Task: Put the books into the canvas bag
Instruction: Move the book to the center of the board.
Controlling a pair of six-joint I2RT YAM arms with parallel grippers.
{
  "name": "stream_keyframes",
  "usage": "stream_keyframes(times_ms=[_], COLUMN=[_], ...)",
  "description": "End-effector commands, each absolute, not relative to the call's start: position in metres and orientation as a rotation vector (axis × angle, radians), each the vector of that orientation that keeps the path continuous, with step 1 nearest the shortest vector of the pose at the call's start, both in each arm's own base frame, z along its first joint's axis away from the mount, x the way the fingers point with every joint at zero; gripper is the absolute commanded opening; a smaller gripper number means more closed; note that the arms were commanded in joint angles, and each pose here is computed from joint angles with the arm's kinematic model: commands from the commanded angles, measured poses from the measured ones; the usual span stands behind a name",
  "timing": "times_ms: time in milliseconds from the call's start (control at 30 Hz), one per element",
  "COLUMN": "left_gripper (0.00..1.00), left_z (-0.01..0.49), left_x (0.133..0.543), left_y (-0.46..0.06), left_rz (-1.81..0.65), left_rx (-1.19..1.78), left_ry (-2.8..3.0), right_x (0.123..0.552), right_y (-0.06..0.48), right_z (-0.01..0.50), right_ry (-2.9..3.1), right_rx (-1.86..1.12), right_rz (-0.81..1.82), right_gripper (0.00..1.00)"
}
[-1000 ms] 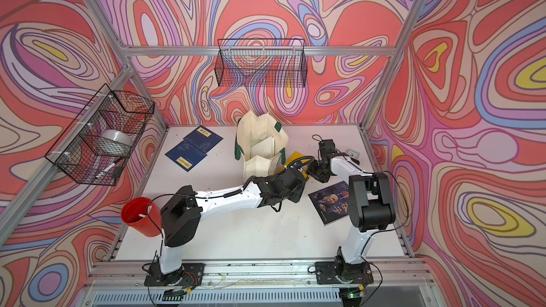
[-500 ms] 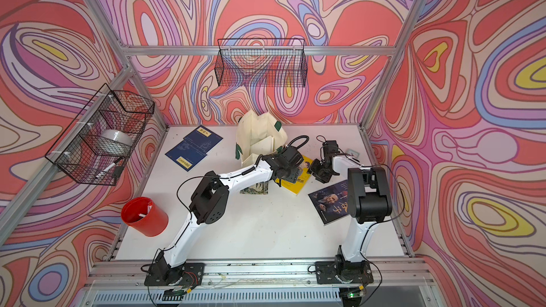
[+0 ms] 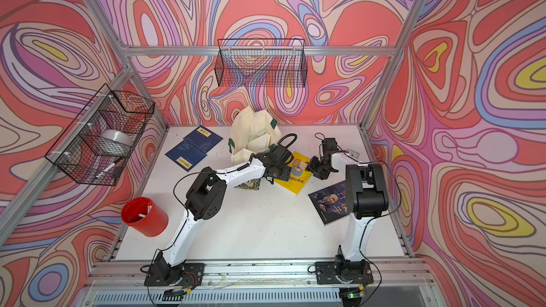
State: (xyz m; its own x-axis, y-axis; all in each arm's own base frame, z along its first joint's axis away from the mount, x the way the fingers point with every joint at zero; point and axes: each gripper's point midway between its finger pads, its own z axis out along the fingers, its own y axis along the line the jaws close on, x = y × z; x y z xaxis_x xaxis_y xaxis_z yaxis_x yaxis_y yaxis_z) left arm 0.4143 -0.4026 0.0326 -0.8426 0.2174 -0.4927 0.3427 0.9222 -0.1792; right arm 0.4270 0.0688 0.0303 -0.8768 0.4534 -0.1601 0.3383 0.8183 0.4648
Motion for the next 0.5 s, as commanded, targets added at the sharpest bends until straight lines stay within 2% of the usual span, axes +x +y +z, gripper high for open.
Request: stream_keyframes(times_ms=[0, 167, 467], left_gripper=[0.62, 0.53, 0.52], left_z=[0.015, 0.025, 0.033], left_x=[0.388, 0.358, 0.291], left_y=[-0.406, -0.414, -0.383], left_rz=[-0.474, -0.526, -0.526], left_rx=[0.400, 0.416, 0.347], left_ry=[2.681, 2.678, 2.703], right_x=[0.412, 0.389, 0.318], right_y=[0.080, 0.099, 0.132], right_z=[0.015, 0.012, 0.026], right_ry=[2.827, 2.894, 2.933], right_rx=[0.568, 0.510, 0.472], right_rz=[0.648, 0.690, 0.698], right_gripper=[0.46, 0.33, 0.28])
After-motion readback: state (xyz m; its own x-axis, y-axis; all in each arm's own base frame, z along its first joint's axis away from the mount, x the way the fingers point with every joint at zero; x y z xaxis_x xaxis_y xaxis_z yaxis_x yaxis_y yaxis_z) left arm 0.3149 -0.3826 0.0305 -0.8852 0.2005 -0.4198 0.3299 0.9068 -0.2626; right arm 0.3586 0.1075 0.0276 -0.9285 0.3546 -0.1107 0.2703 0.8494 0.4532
